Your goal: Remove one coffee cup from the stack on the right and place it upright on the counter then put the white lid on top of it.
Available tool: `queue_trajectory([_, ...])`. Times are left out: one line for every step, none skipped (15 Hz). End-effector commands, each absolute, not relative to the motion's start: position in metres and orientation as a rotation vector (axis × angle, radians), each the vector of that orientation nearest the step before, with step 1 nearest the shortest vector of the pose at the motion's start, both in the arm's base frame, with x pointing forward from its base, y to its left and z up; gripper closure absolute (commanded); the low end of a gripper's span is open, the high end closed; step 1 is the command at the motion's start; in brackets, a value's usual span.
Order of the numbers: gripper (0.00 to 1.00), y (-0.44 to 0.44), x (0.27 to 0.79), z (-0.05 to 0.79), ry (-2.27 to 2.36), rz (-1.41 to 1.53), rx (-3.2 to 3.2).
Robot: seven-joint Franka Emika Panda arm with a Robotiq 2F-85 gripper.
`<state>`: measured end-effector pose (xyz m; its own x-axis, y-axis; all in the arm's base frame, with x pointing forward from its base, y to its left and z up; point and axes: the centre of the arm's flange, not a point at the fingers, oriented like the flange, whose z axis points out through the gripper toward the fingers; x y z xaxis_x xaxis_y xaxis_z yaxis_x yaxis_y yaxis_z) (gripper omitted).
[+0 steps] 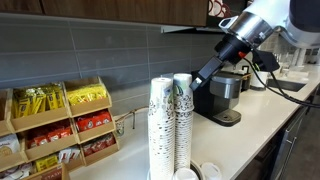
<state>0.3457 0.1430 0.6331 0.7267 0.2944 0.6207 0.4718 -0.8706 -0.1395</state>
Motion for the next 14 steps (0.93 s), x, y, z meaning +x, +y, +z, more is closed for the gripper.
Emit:
queue_trajectory([0.0,0.143,0.349,0.619,-0.61,-0.941,-2.597])
queue_trajectory([0.0,0.143,0.351,0.619,-0.603,-0.965,-2.581])
queue_trajectory([0.0,0.143,0.353,0.617,-0.595,-0.987,-2.572])
queue_trajectory([0.0,0.142,0.354,0.616,-0.581,-1.004,-2.562])
queue_trajectory([0.0,0.142,0.356,0.614,-0.569,-1.019,-2.557])
queue_trajectory([0.0,0.141,0.358,0.612,-0.556,-1.039,-2.55])
queue_trajectory([0.0,0.14,0.359,0.611,-0.547,-1.056,-2.545])
queue_trajectory([0.0,0.139,0.361,0.609,-0.536,-1.07,-2.541])
queue_trajectory([0.0,0.139,0.362,0.608,-0.528,-1.081,-2.536])
queue_trajectory([0.0,0.138,0.364,0.606,-0.516,-1.096,-2.53])
queue_trajectory([0.0,0.137,0.366,0.605,-0.507,-1.109,-2.526])
queue_trajectory([0.0,0.137,0.368,0.604,-0.493,-1.124,-2.514])
queue_trajectory([0.0,0.136,0.369,0.603,-0.484,-1.138,-2.509])
queue_trajectory([0.0,0.135,0.37,0.603,-0.473,-1.153,-2.503])
